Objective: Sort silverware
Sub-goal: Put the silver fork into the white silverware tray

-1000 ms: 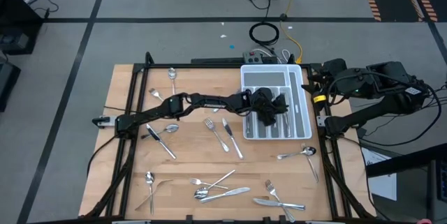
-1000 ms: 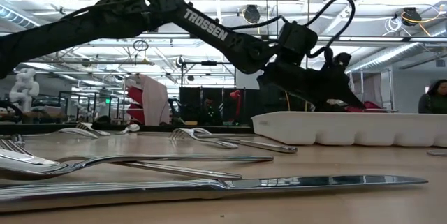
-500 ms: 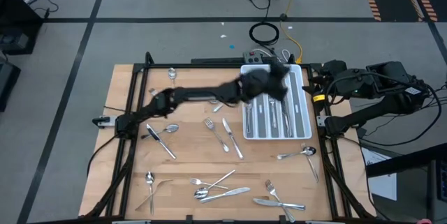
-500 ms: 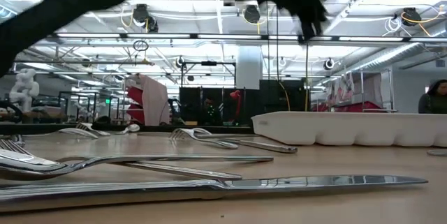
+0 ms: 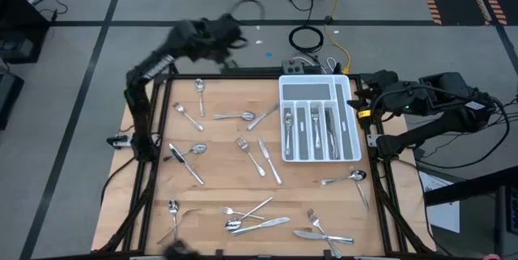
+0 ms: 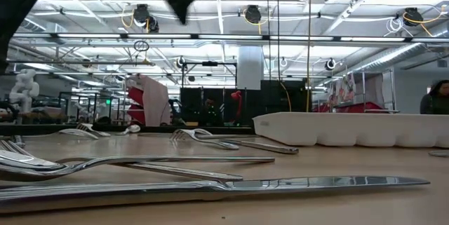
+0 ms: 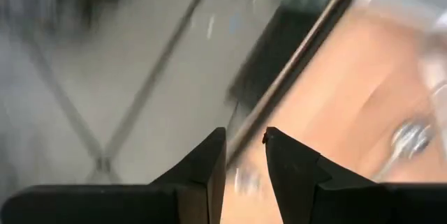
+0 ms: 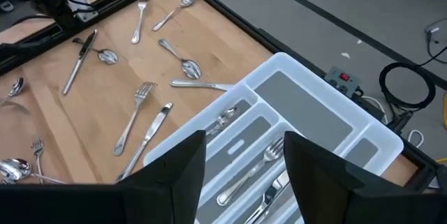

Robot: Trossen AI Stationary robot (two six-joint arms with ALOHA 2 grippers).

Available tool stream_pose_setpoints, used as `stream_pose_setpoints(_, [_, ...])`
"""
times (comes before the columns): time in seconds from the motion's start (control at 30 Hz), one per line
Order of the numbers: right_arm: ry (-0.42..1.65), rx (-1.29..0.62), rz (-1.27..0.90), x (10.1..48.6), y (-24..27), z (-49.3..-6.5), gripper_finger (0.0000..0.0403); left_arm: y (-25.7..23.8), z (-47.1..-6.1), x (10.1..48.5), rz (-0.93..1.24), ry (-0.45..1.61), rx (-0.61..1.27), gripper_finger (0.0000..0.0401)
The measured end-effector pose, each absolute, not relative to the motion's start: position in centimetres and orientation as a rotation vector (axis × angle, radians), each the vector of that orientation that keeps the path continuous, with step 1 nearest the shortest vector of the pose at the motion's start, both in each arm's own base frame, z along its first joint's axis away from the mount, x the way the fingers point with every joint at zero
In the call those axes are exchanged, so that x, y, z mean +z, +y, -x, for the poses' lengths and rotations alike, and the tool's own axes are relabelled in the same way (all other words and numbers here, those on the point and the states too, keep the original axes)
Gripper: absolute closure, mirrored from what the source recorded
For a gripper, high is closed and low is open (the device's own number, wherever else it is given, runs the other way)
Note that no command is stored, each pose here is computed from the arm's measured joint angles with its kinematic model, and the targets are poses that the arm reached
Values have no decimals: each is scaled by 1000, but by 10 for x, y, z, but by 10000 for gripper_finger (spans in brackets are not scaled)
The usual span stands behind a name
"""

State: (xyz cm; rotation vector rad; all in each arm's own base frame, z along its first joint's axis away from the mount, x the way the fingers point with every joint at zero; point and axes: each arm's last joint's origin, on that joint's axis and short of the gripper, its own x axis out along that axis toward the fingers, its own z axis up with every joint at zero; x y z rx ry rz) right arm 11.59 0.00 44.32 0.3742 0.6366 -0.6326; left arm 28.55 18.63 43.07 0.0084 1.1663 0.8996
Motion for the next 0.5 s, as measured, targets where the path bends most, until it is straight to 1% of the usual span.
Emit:
stream_pose_setpoints(0.1, [642,-633,-368,442,1,-124,218,201,-257,430,140,1138,1061,294])
stream_pose_setpoints(0.2, [666,-639,-355,439,2,-132,218,202,-233,425,235,1128,1117,296])
stream_pose_setpoints(0.27, [686,-638,-336,438,3,-137,218,197,-218,416,283,1164,1149,298])
stream_pose_setpoints(0.37, [722,-634,-297,435,3,-142,218,184,-199,396,331,1217,1109,299])
stream_pose_setpoints(0.5, [750,-631,-267,432,4,-146,218,145,-181,365,446,1216,876,299])
